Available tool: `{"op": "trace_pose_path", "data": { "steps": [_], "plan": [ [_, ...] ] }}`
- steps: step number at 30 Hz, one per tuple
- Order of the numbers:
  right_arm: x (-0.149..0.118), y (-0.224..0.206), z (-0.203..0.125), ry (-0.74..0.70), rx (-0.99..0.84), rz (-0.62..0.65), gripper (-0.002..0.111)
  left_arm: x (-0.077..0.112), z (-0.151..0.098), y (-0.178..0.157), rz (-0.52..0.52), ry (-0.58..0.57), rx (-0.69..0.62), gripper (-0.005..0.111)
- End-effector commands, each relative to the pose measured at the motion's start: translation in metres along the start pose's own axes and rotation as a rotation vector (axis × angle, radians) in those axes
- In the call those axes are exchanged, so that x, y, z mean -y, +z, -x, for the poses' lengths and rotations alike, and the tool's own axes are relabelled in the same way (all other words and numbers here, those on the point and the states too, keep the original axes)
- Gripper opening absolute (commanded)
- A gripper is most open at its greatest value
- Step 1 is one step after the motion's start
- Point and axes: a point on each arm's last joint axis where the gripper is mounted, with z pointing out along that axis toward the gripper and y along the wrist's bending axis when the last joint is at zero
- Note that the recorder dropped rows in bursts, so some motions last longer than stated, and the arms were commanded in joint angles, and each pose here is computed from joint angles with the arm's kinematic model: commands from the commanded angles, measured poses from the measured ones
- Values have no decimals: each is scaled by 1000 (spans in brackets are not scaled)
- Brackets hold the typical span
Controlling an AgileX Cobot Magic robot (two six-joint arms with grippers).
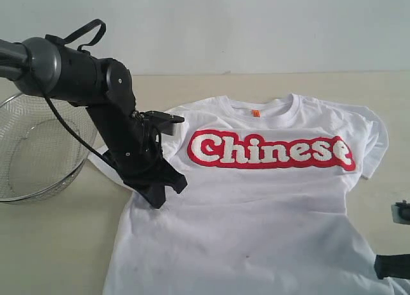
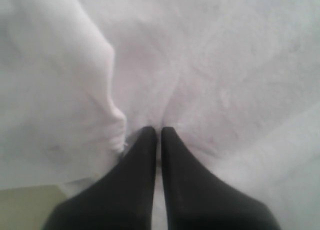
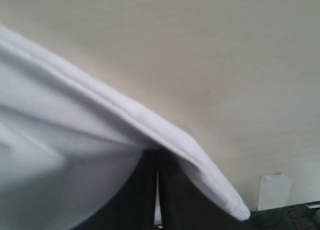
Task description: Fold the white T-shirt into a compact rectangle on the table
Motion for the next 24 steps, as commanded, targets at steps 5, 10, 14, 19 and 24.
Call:
{"op": "trace_pose_path", "data": {
  "steps": [5,10,14,19,24],
  "plan": [
    [22,5,13,63,81,-11,0,0,1,-4,-8,2,4,5],
    [22,-17,17,65,188,5,0,0,1,-4,-8,2,4,5],
    [18,-38,16,45,273,54,0,0,0,-4,-9,2,1,5],
    [6,-50,11,-41,295,194,0,0,0,-4,-9,2,1,5],
    [4,-50,17,-30,348,216,0,0,0,-4,-9,9,2,5]
  ]
}}
